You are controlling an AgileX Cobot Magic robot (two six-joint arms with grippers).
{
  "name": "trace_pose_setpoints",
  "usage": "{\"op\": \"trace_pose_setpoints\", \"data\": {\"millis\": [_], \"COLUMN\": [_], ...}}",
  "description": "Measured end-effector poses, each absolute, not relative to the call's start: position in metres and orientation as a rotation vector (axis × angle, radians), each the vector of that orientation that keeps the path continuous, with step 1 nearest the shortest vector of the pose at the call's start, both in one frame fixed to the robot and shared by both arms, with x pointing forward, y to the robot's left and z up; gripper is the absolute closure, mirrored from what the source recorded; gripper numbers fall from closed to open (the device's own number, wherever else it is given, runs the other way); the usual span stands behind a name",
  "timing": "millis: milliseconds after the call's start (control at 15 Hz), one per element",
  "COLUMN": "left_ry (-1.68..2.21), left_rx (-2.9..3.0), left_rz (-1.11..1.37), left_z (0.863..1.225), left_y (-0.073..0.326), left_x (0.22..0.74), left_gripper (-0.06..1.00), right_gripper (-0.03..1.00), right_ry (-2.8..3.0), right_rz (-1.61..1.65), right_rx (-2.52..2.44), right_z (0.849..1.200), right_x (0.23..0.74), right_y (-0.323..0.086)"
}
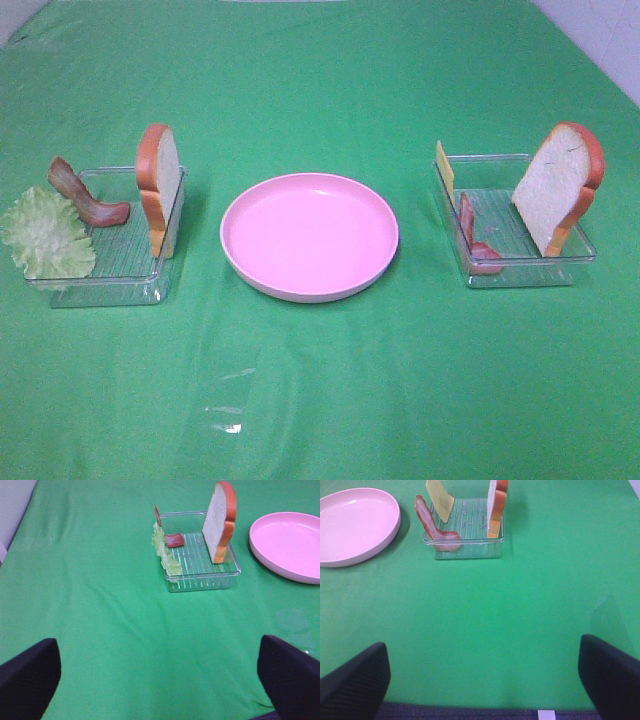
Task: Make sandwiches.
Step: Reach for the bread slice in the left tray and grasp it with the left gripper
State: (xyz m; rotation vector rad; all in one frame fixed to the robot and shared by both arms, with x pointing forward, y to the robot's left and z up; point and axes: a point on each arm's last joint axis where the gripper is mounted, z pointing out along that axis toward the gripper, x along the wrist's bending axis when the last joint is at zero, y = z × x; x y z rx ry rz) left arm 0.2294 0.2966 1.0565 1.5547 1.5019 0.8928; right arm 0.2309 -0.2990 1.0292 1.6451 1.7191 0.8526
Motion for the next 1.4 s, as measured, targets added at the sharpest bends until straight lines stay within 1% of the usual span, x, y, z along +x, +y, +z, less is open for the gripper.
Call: {"op": "trace_pose_setpoints", "data": {"millis": [867,1067,1133,1267,1333,1400], "left_ry": [1.533,1.572,1.599,1.643,1.645,1.669], "left_rx": [1.554,1.532,1.523,1.551,1.552,1.569], "left_rz": [0.865,0.838,0.819,0.783,0.782,0.762], "left_z": [1.058,1.078,1.09,1.103,1.108,1.117], "left_y": [0.297,0.297,0.297,0.297,0.296,0.296], "left_x": [0.234,0.264,0.292,0.325,0.333,0.355], "left_gripper": [-0.05,-0.05,-0.05,-0.05,-0.05,-0.05], "right_gripper": [-0.01,-0.01,-0.01,-0.01,-0.01,-0.01], "right_ry": [1.719,1.719,1.719,1.719,1.719,1.719], "right_rz": [0.853,0.853,0.853,0.853,0.853,0.853], "right_rx": [1.645,1.645,1.645,1.645,1.645,1.645], "right_z": [1.029,1.029,1.029,1.029,1.029,1.029], "right_x": [0.231,0.231,0.231,0.231,0.231,0.231], "right_y": [-0.299,-0.299,-0.299,-0.299,-0.299,-0.299]}}
